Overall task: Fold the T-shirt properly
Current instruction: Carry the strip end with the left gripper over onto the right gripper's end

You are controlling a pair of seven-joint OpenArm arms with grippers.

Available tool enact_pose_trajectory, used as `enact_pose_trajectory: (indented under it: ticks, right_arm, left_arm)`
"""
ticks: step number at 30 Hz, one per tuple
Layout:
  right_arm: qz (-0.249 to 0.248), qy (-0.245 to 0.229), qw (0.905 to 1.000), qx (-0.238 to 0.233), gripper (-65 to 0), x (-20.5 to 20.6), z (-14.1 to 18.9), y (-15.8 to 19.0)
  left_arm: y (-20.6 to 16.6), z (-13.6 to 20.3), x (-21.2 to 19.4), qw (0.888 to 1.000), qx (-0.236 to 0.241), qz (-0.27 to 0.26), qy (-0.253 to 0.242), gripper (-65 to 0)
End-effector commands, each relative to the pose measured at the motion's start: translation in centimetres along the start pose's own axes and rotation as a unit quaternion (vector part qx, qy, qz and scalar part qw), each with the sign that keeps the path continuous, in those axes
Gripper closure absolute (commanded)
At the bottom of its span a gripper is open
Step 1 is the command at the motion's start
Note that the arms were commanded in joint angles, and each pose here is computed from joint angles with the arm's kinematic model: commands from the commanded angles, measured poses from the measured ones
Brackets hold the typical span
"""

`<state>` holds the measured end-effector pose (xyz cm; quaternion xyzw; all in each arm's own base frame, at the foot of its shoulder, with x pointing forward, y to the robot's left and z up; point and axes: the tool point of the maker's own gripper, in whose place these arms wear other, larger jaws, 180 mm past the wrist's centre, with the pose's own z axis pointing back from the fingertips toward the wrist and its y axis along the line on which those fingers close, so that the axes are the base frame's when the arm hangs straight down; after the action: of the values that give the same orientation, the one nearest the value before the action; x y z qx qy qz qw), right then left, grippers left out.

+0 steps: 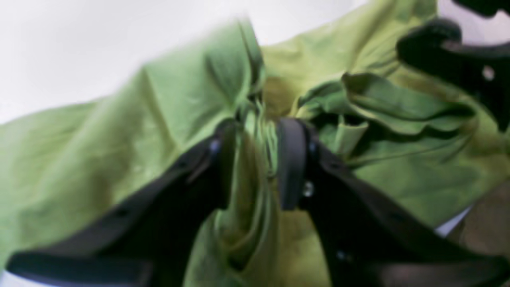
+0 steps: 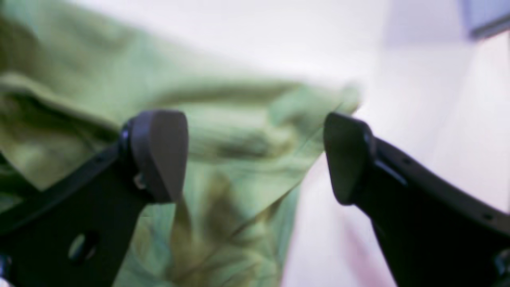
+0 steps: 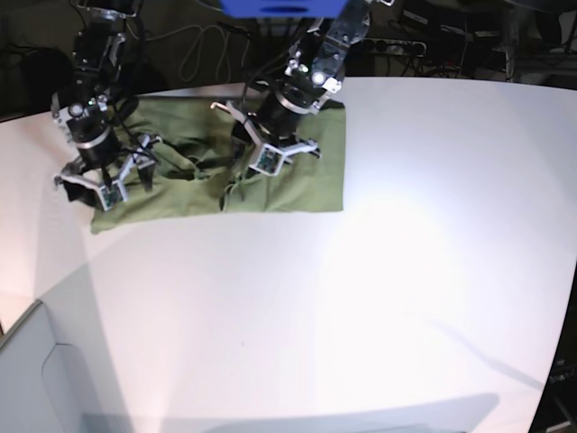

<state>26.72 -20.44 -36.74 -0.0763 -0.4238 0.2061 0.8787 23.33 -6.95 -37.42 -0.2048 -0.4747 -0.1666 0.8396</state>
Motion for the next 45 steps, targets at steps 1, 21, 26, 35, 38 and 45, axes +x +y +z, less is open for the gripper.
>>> enact_pose_trajectory:
  ticks: [1,21,26,35,38,45]
  right_arm:
    - [0.006,-0.023,0.9997,-0.008,-52.2,1.3,0.6,-0.7]
    - [-0.16,0.046,0.986,0.013,-52.3,-5.3,-1.0,-1.4]
    - [-0.187,0.071,0.9797,0.014,-51.9,-7.6,-1.6,-1.4]
    - [-0.176,0.079,0.98,0.047,-22.8,-7.6,-2.2,1.0]
    - [-0.173,0.077,0.9807,0.05,-5.6,-7.3,-2.3,1.2]
    - [-0.14,0.027,0.9895,0.024,0.0,-3.4,-1.2,-0.7]
  left_arm:
    - [-0.5,0.2,2.3,0.999,-0.006,0.003,-0.036,-21.6]
    - [7.6,3.6,0.0,0.996,0.086,-0.011,-0.014,-35.0]
    - [8.1,3.4,-1.7,0.996,0.092,-0.006,0.008,-35.0]
    - [8.3,2.5,-3.7,0.995,0.092,0.0,0.035,-35.0]
    - [8.3,2.5,-3.9,0.995,0.092,0.001,0.036,-35.0]
    - [8.3,2.5,-4.0,0.995,0.091,0.001,0.038,-35.0]
